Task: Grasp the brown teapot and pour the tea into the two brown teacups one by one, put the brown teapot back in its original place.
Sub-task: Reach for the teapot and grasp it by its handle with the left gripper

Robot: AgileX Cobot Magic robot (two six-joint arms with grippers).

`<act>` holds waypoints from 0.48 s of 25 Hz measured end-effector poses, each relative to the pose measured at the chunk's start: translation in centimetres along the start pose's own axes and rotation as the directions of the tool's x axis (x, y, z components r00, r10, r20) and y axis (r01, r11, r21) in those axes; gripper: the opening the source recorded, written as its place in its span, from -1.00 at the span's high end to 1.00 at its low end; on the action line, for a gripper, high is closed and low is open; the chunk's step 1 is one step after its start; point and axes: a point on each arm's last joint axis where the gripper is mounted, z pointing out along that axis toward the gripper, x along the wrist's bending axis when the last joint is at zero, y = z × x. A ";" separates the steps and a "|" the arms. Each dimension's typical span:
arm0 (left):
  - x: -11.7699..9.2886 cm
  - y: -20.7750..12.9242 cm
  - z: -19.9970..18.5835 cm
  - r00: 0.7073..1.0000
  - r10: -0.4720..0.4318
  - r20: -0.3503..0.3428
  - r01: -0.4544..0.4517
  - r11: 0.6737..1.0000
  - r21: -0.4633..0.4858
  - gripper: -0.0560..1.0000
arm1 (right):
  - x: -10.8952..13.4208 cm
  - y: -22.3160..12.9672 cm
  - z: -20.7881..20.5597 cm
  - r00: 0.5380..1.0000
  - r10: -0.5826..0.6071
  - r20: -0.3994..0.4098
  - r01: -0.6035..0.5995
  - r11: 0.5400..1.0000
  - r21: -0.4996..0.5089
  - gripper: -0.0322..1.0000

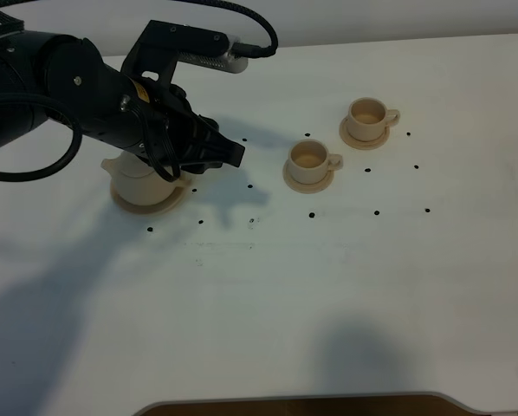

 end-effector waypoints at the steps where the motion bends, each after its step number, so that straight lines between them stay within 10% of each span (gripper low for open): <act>1: 0.0 0.0 0.0 1.000 0.000 0.000 0.000 1.000 -0.002 0.13 | -0.1 0.0 -0.1 1.000 0.021 0.018 -0.021 1.000 -0.003 0.16; 12: 0.0 0.1 0.0 1.000 0.020 -0.002 -0.020 1.000 -0.015 0.13 | -0.5 -1.3 -1.8 0.859 0.339 0.384 -0.302 0.941 -0.155 0.16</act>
